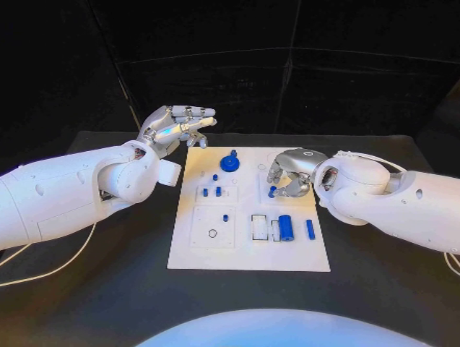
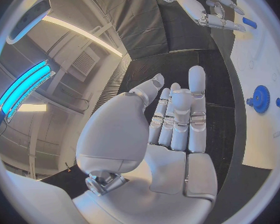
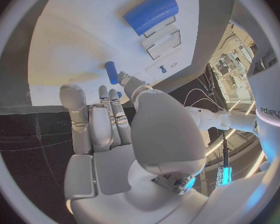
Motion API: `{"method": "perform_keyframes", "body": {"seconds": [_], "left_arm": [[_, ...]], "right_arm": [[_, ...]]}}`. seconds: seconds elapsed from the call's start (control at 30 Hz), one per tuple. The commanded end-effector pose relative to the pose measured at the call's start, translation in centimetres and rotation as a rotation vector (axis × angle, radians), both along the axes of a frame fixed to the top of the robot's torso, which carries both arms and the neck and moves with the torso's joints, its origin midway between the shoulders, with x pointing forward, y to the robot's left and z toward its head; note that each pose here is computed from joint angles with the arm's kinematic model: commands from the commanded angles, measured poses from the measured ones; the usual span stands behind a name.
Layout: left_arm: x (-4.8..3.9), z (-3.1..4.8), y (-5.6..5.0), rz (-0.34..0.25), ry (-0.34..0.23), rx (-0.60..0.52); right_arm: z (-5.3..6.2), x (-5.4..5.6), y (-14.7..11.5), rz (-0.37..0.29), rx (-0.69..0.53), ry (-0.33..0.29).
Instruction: Assemble the parts on the task board
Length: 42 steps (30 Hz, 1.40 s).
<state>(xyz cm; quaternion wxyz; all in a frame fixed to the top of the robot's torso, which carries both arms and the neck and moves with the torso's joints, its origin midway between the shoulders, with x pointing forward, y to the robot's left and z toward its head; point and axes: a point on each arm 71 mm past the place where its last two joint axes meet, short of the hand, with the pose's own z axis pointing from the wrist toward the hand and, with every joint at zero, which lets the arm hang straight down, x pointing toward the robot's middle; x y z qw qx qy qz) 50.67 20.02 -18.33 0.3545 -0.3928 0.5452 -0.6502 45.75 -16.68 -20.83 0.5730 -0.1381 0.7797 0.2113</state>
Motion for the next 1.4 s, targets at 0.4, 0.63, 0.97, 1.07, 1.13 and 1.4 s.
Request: {"method": "perform_keyframes", "body": {"seconds": [0.4, 0.63, 0.97, 1.07, 1.13, 1.4], "left_arm": [[-0.01, 0.13, -0.07, -0.010, -0.002, -0.010], [-0.02, 0.14, -0.03, -0.009, -0.003, -0.010], [-0.02, 0.14, 0.11, -0.006, -0.003, -0.009], [-0.03, 0.15, 0.12, -0.006, -0.003, -0.009], [-0.03, 0.15, 0.12, -0.006, -0.003, -0.009], [0.00, 0.14, 0.20, -0.004, -0.003, -0.008]], "right_arm": [[-0.84, 0.12, 0.35, 0.014, -0.045, 0.036], [-1.02, 0.29, 0.47, 0.012, -0.035, 0.026], [-1.20, 0.49, 0.73, 0.001, 0.010, -0.018], [-1.16, 0.46, 0.73, 0.001, 0.019, -0.027], [-1.10, 0.41, 0.72, 0.001, 0.026, -0.032], [-0.27, -0.14, 0.38, -0.007, 0.082, -0.090]]}}
